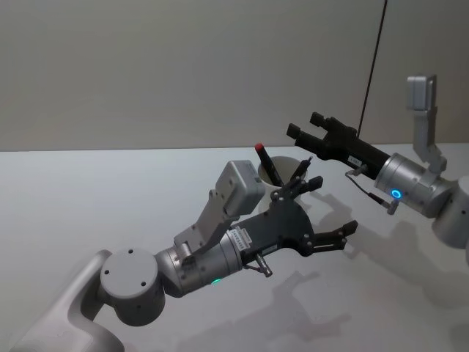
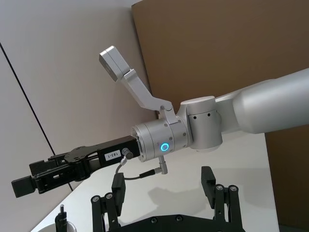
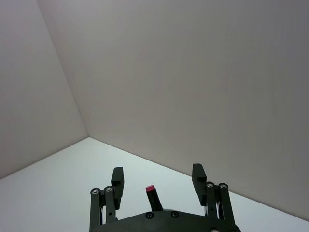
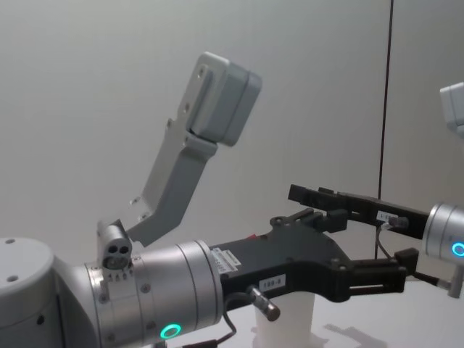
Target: Place the pen into the pen holder.
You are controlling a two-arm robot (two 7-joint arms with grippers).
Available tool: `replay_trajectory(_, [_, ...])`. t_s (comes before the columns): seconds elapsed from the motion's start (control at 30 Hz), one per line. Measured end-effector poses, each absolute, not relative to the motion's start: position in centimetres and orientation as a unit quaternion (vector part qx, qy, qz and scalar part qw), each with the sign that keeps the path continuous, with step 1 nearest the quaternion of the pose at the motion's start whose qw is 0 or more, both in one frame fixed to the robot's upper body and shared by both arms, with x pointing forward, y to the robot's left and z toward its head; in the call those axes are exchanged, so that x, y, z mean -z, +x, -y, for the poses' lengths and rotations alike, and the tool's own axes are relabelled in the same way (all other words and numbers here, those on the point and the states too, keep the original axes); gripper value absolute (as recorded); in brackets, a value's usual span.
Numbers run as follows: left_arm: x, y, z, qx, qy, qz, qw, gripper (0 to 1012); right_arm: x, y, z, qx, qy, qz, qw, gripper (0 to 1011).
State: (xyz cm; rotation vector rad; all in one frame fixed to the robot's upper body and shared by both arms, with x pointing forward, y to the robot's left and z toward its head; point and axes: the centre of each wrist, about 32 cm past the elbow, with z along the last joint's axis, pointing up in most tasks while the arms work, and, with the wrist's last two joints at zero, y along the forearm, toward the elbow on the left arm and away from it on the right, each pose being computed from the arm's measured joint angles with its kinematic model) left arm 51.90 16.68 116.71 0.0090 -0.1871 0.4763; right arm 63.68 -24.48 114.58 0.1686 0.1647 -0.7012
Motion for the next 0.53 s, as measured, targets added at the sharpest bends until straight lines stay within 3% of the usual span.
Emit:
replay_trajectory(0.23, [-116.71,51.9,-16.68,-0.236,0.004,0.093,0.967,1000,-114.51,63.69,24.45,0.345,0.081,-0.081,0.932,1001])
replay_trajectory(0.53, [-116.71,51.9,-16.68,-0.236,0.004,0.093,0.967,999,-114.45,63.69,24.42,0.346,0.08,-0.081,0.931,1001])
